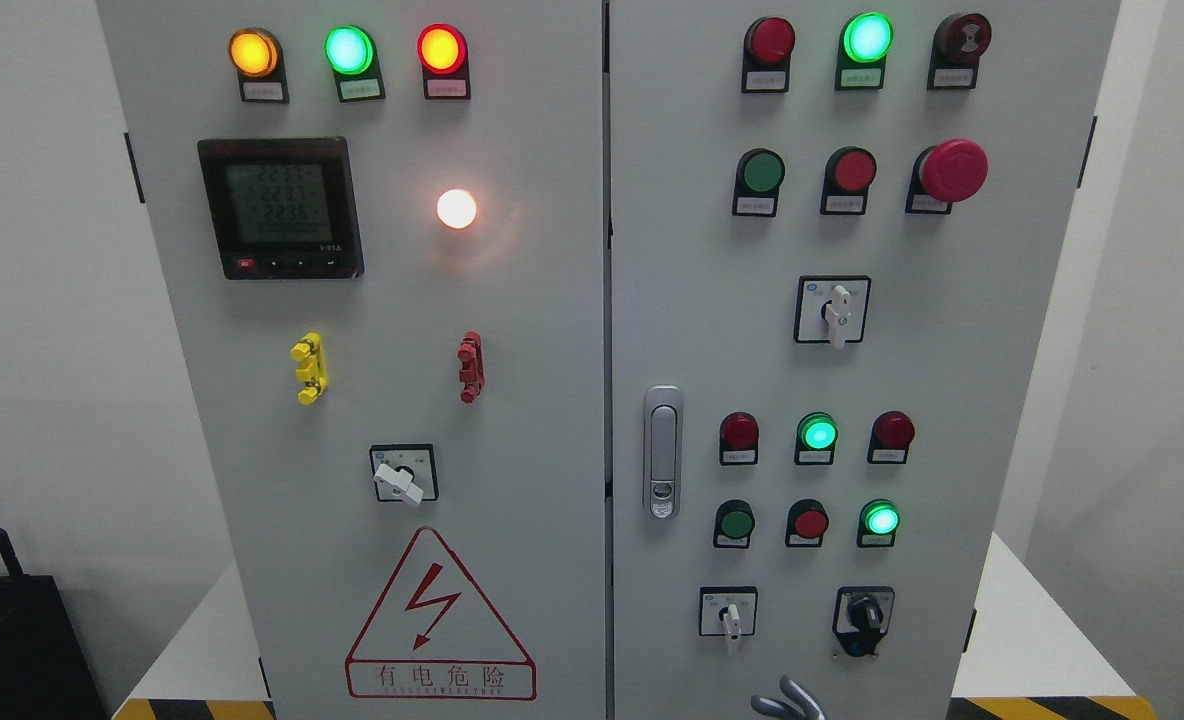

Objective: Release door handle
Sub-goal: 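Raise the right hand up to the chrome latch handle on the door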

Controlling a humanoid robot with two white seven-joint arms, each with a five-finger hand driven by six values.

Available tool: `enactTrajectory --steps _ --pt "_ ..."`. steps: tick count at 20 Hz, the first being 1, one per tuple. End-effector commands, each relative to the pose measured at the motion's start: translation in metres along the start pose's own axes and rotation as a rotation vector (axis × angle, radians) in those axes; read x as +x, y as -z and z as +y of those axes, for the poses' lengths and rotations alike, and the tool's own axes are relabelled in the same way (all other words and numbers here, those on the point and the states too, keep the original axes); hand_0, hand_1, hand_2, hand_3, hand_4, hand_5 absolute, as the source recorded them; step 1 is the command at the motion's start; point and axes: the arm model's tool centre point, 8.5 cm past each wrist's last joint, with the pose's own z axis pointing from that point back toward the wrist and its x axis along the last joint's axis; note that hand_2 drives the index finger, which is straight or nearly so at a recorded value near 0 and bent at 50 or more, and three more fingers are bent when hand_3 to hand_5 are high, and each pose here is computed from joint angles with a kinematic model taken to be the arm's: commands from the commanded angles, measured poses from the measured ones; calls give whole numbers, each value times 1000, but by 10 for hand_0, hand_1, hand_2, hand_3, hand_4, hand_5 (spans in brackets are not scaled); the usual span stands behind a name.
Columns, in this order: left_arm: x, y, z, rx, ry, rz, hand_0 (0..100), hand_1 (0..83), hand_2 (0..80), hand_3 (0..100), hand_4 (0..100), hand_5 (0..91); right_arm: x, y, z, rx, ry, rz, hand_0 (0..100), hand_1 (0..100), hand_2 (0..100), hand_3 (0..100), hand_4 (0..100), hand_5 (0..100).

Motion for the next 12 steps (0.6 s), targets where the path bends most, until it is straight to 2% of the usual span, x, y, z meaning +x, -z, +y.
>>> enactTrajectory --steps 1,4,6,7,8,9,12 --pt "-6 -1 1 3 -13 15 120 389 0 0 0 0 12 21 0 -19 -269 -103 354 337 0 728 623 622" --pt "-6 -1 1 3 -13 15 120 389 0 0 0 0 19 38 8 -52 -446 -178 337 374 0 792 707 731" --pt "-6 -1 1 3 -13 14 120 389 0 0 0 0 26 48 20 -68 -534 -217 327 382 0 862 803 844" --pt "-6 -1 1 3 -13 15 120 389 0 0 0 0 28 51 24 -83 -575 -235 327 382 0 862 803 844" --pt "-6 -1 1 3 -13 14 120 389 0 0 0 0 31 53 29 -98 -600 -249 320 384 0 930 867 921" --pt "-6 -1 1 3 -13 15 120 389 0 0 0 0 33 54 34 -107 -625 -259 311 387 0 962 898 958" --pt "-6 -1 1 3 -13 15 120 389 0 0 0 0 35 59 45 -121 -755 -301 300 385 0 1000 932 985"
